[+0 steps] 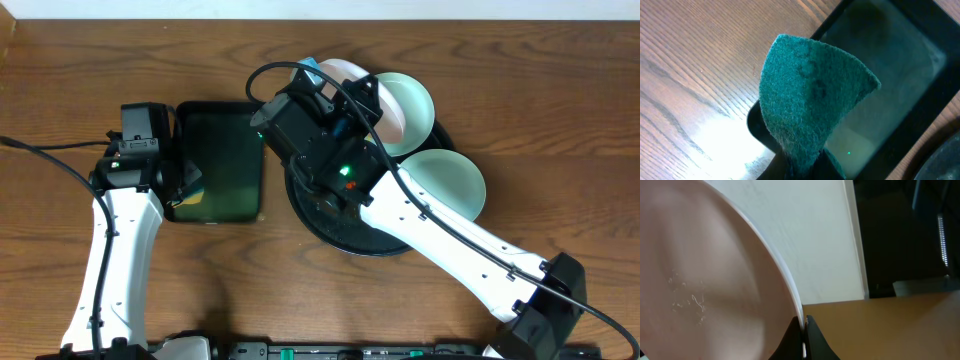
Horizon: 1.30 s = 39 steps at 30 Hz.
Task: Clean dirty plates on tray and stack at the side
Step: 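Lift the pink plate with the right gripper and move it right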
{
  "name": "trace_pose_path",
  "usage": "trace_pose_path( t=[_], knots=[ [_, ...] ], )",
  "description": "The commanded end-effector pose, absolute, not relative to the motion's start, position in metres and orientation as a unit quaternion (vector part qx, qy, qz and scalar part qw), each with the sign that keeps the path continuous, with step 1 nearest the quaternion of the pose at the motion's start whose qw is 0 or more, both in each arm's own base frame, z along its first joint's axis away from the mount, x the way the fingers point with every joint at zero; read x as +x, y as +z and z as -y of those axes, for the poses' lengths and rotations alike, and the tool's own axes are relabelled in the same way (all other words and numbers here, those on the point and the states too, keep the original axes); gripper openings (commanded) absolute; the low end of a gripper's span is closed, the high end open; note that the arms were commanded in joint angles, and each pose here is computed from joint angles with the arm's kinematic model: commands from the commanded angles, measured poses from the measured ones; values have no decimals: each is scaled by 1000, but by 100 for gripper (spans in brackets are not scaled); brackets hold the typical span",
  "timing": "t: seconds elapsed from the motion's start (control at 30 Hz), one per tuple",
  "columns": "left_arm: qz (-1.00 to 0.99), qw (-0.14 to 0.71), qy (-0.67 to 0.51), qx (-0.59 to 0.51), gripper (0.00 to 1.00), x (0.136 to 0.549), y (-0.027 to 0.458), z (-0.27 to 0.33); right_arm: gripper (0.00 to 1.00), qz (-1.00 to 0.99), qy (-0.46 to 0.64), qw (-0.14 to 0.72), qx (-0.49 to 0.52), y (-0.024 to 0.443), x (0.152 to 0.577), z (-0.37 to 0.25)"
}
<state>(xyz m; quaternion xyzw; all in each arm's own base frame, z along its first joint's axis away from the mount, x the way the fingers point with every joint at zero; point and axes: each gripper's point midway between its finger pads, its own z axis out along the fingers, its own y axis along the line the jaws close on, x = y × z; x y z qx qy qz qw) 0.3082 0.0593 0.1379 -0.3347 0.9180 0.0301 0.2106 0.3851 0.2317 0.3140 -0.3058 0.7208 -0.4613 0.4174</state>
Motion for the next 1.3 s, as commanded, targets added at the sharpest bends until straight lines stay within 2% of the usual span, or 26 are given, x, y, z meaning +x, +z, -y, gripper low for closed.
trace_pose_path(
  t=[0.0, 0.1, 0.2, 0.27, 0.37, 0.43, 0.57, 0.63, 0.77, 0.87, 1.03, 1.27],
  knots=[
    [-919, 211, 29, -331, 7, 308, 139, -60, 1, -720, -468, 431, -277, 328, 381, -224],
    [-920, 211, 29, -330, 7, 308, 139, -60, 1, -766, -389, 433, -274, 301, 388, -226],
    [-920, 208, 29, -330, 8, 307, 139, -60, 1, -830, -249, 360, -346, 242, 388, -238],
    [-920, 208, 29, -331, 7, 307, 139, -60, 1, -850, -218, 321, -357, 223, 385, -231],
    [-920, 208, 27, -330, 7, 307, 139, -59, 1, -884, -213, 326, -258, 227, 394, -199],
    [-920, 208, 27, -330, 7, 307, 139, -59, 1, -910, -164, 328, -192, 230, 401, -181],
    [-920, 208, 27, -330, 7, 307, 139, -59, 1, -948, 34, 276, -155, 220, 412, -158],
    [-920, 208, 27, -330, 7, 307, 139, -59, 1, -958, 101, 245, -110, 213, 417, -125],
    [-921, 208, 24, -330, 7, 308, 139, -58, 1, -976, 106, 189, 16, 184, 421, -24],
    [-921, 208, 24, -330, 7, 308, 139, -58, 1, -979, 97, 158, 89, 160, 417, 29],
    [-921, 208, 24, -330, 7, 308, 139, -58, 1, -966, 98, 125, 203, 122, 411, 93],
    [-919, 207, 17, -336, 7, 308, 138, -56, 1, -952, 94, 85, 280, 73, 397, 156]
  ],
)
